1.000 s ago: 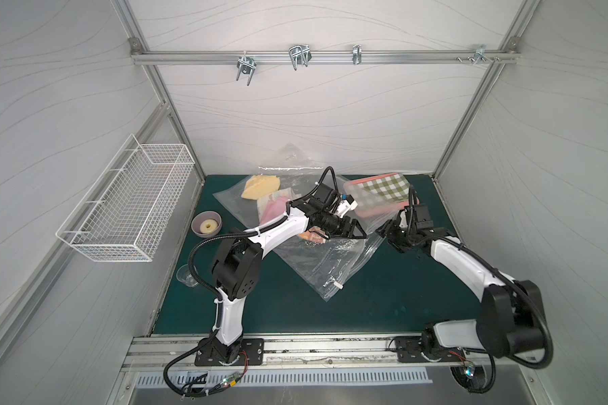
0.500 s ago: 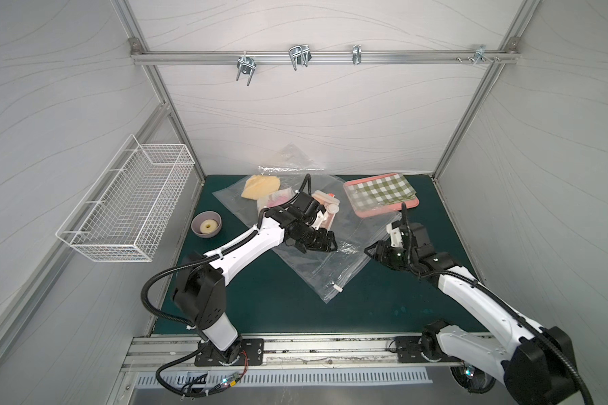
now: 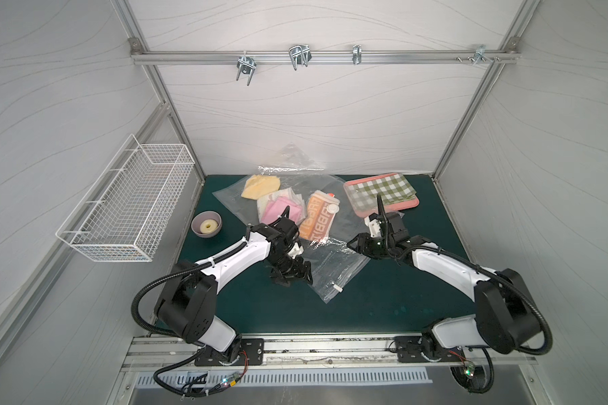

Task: Place the folded towel into the vacuum bag
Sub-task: Close the vacuum bag at the center of the board.

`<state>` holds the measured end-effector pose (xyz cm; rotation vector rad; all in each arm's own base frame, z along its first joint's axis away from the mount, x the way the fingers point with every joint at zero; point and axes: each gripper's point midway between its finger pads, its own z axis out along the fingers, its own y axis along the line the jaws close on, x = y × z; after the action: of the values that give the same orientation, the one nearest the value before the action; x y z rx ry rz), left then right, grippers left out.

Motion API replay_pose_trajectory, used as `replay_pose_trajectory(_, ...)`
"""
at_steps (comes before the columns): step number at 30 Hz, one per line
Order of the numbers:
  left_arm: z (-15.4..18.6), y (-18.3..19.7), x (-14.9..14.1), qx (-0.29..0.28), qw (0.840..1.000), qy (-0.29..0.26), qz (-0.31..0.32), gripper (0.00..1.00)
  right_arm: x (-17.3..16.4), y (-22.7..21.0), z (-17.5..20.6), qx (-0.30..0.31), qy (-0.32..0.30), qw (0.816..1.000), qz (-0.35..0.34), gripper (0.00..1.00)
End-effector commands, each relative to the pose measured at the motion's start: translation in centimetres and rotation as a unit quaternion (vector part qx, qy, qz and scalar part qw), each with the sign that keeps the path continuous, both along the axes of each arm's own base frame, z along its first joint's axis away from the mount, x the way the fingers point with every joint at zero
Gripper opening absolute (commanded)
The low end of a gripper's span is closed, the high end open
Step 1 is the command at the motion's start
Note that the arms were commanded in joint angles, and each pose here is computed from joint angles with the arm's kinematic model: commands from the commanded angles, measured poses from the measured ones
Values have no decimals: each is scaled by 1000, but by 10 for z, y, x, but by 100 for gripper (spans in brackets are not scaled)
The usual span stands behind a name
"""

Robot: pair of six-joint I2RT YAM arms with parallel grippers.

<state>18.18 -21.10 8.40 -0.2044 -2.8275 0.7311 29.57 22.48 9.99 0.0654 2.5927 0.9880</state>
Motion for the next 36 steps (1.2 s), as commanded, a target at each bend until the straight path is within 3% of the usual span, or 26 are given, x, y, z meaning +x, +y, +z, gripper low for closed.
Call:
replay_pose_trajectory(1, -2, -22, 12, -53, 998, -9, -12, 90, 11, -9, -11, 20, 16, 999, -34, 54)
replay_pose_trajectory(10, -36, -47, 34, -61, 998, 12, -31, 86, 3, -19, -48, 9, 56, 997, -46, 54)
replay_pose_trajectory(14, -45, -60, 45, -79, 997, 5, -16, 76, -4, -20, -51, 8, 62, 997, -41, 54)
replay_pose_trajectory(20, -48, -77, 51, -104, 994, 4, -21, 45, -30, -13, -43, 29, 58, 998, 8, 54)
replay_pose_trajectory(25, -46, -85, 66, -112, 993, -18, -7, 2, -65, 4, -45, 62, 81, 992, 73, 54)
replay_pose_trajectory(36, -22, -91, 93, -127, 988, -91, 23, 0, -83, 19, -54, 117, 113, 981, 109, 50)
